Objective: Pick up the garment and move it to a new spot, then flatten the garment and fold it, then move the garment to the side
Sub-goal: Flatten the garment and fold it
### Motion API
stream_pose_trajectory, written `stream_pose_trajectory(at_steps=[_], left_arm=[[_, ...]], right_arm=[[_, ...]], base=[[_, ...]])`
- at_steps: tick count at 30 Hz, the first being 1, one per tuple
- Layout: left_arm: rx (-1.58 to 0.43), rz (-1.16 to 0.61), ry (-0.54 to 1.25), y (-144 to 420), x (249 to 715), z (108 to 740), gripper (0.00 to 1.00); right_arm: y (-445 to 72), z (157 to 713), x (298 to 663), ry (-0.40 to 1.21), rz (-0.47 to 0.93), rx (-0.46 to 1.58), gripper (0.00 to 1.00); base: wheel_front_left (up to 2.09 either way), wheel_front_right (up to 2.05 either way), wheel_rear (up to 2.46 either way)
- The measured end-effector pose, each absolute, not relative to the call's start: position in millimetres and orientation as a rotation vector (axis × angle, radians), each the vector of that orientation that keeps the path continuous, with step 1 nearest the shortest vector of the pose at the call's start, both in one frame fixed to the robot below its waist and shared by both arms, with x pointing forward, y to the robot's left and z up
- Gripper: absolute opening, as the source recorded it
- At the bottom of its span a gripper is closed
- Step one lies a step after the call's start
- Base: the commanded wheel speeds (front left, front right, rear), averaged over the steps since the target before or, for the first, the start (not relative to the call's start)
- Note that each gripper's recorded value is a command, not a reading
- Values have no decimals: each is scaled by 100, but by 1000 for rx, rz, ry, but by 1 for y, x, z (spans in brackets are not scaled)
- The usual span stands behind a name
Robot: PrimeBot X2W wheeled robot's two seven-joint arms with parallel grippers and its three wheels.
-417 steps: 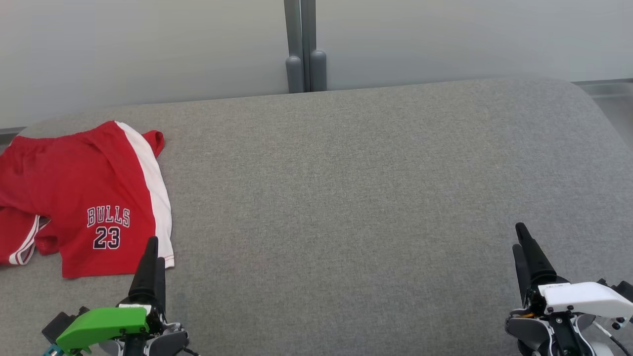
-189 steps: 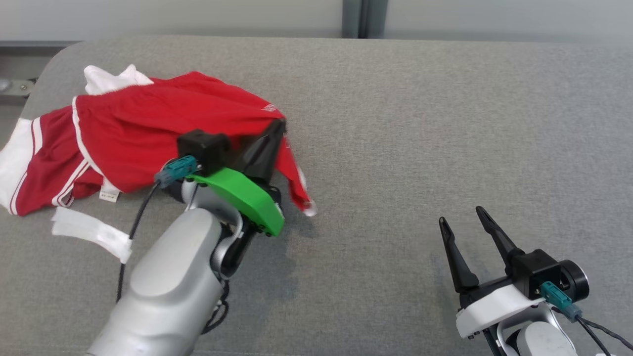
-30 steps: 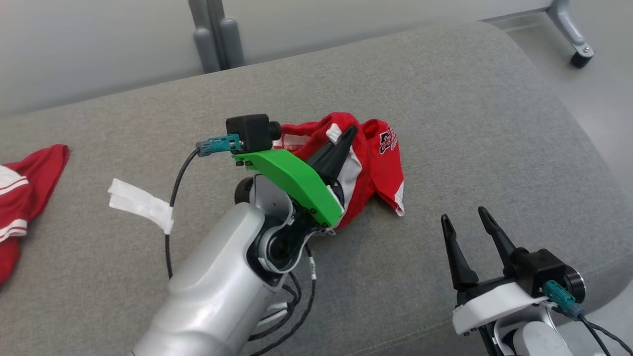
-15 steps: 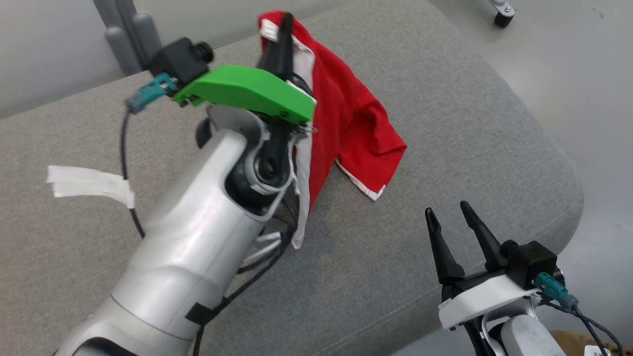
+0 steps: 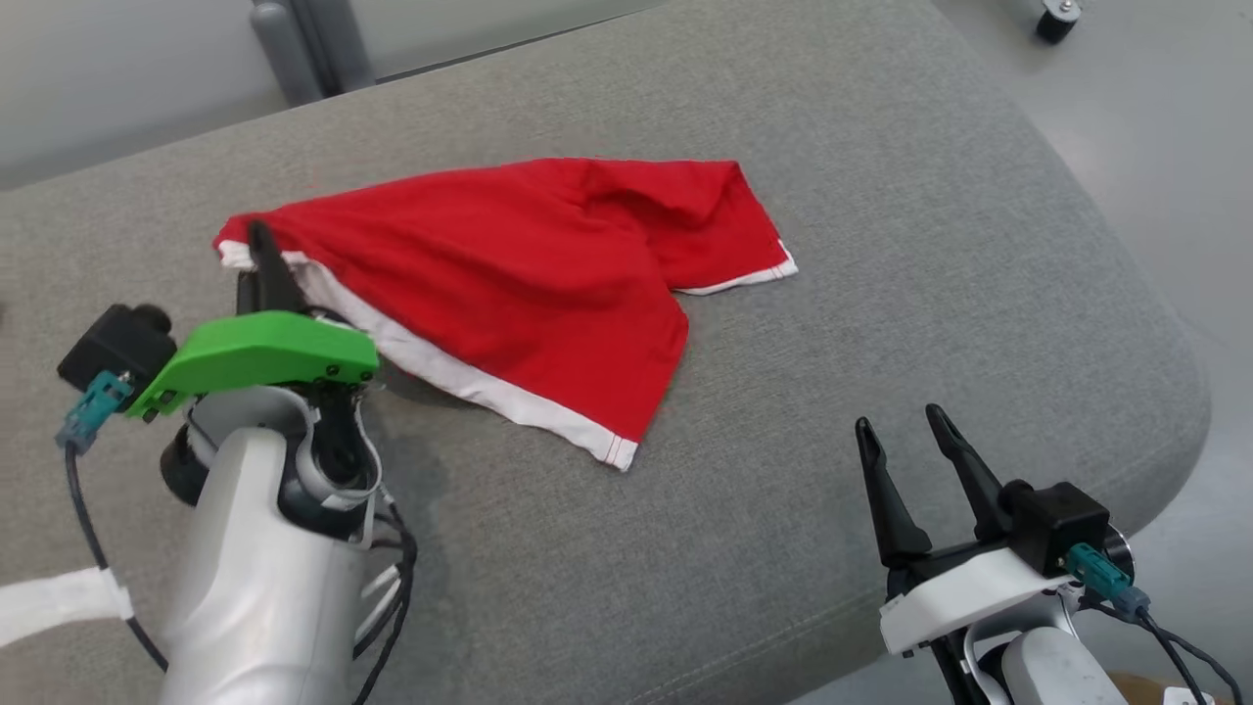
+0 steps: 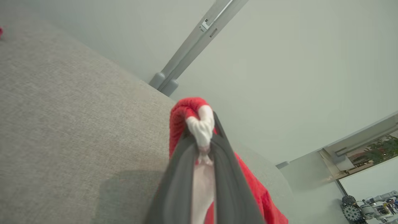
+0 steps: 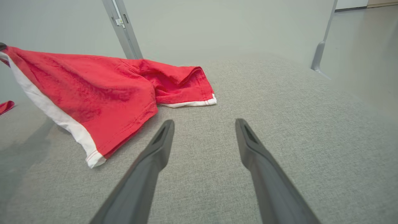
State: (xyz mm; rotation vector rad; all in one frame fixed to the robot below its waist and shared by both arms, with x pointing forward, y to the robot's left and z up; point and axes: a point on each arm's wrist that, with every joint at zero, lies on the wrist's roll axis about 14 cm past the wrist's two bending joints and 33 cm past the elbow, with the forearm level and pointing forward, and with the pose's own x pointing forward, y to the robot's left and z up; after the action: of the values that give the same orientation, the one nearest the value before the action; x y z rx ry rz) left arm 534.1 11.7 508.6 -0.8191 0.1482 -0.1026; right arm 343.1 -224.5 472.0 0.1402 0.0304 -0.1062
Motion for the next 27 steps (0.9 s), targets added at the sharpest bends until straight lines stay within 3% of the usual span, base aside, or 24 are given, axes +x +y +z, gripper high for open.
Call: stream_pose_trajectory(at_steps=[9, 18, 26, 27], left_arm=[[-739, 131, 162, 117, 497, 449, 0], [-847, 211, 281, 142, 435, 404, 0], [-880, 348, 223, 187, 409, 408, 0], [-884, 346, 233, 186, 405, 406, 4]], right_arm=[[-190, 467, 367, 45, 19, 103, 100], [-153, 461, 383, 57, 142, 58, 100], [-144, 462, 375, 56, 172, 35, 100], [-144, 463, 374, 55, 173, 34, 100]], base=[[0, 0, 0], [0, 0, 0], [0, 0, 0], [0, 0, 0]])
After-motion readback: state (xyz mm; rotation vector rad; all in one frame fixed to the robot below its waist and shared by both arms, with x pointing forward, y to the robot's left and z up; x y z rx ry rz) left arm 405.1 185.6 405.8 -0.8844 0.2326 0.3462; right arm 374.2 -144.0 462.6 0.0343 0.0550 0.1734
